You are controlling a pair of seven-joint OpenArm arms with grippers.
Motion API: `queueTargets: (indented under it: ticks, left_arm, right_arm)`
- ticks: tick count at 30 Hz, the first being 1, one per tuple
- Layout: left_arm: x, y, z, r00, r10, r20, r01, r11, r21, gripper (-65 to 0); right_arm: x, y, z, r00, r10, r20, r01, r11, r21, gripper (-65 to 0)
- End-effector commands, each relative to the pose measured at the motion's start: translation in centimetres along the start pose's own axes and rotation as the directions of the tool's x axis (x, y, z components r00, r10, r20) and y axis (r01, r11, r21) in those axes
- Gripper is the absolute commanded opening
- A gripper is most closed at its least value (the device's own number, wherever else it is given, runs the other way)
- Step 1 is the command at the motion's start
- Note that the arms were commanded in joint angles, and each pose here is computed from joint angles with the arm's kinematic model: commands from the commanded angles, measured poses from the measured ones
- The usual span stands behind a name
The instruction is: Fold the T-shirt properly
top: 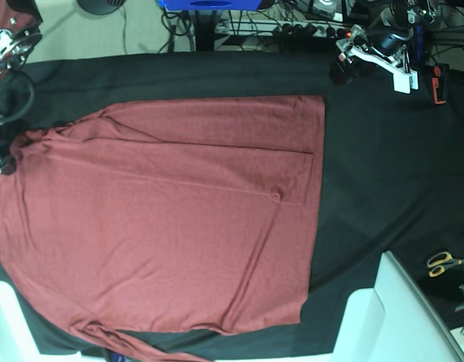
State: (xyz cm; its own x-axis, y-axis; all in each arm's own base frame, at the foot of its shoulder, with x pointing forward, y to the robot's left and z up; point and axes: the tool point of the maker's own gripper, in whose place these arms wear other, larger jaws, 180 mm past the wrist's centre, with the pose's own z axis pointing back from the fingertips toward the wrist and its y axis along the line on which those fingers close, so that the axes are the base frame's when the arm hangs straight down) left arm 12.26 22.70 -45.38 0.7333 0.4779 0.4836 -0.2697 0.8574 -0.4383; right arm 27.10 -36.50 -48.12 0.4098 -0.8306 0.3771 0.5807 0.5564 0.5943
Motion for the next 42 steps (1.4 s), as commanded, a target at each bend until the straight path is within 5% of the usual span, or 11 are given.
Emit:
queueTargets:
  ticks: [1,42]
  left_arm:
    - [0.9,-0.2,0.4,0.999,-0.012,0.032,0.012,1.0,-0.013,-19.3]
    - [1.0,-0.5,0.2,0.999,-0.014,0.033,0.015,1.0,-0.021,-19.3]
  right_arm:
    - [1.9,0.5,0.3,0.999,0.013,0.038,-0.014,1.0,0.016,-29.3]
    - [-1.8,-4.5,2.0,1.0,-0.003,-0.031,0.0,0.996,-0.084,-29.4]
